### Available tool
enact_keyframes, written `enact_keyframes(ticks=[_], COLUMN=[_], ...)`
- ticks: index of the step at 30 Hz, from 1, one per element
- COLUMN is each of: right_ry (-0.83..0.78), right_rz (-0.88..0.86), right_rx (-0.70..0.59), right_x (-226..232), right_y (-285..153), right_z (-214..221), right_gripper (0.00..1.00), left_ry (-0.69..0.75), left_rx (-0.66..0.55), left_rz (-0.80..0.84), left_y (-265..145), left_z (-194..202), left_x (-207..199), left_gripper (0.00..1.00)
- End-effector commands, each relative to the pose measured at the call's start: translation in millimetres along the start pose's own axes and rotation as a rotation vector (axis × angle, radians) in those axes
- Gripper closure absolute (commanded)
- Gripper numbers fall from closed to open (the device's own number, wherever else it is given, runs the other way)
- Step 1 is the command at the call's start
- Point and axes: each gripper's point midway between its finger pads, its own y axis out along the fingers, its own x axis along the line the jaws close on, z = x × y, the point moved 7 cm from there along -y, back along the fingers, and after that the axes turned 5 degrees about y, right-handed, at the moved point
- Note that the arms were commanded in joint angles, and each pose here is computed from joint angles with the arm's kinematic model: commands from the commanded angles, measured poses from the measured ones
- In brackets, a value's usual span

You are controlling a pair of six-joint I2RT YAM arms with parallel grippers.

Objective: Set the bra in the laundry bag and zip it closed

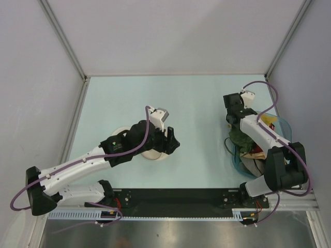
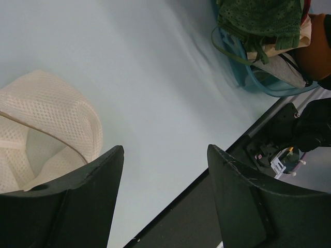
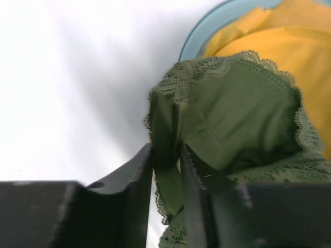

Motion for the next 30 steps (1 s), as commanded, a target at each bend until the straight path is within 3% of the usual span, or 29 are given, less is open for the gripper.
enact_keyframes(ticks=[1,6,10,14,21,27,30], right_ry=[0.079,0.081,0.14,0.194,0.165,0.196,0.277], right_rz=[-0.019,-0.014,-0.085,-0.27,-0.752,-1.062,-1.177], right_rx=[-0.145,-0.223,-0.32,-0.412,-0.646,-0.63,-0.513], right_x=[-1,-26,-47,-55,-39,-24,-19], right_y=[-24,-61,-94,-133,-216,-261,-276], right_z=[-29,-60,-90,-117,-154,-161,-154], right_gripper=[0.79,1.0,1.0,1.0,1.0,1.0,1.0], left_ry=[-0.016,-0.017,-0.017,-0.023,-0.028,-0.001,0.065], left_rx=[-0.046,-0.041,-0.029,-0.029,-0.05,-0.112,-0.17], left_rz=[-0.006,-0.009,-0.001,0.031,0.152,0.259,0.331], left_y=[-9,-9,-5,-4,-11,-26,-35], left_z=[-6,-4,-3,-7,-19,-43,-61], left_x=[0,1,-1,-7,-24,-38,-48], left_gripper=[0.29,0.29,0.29,0.29,0.2,0.13,0.07])
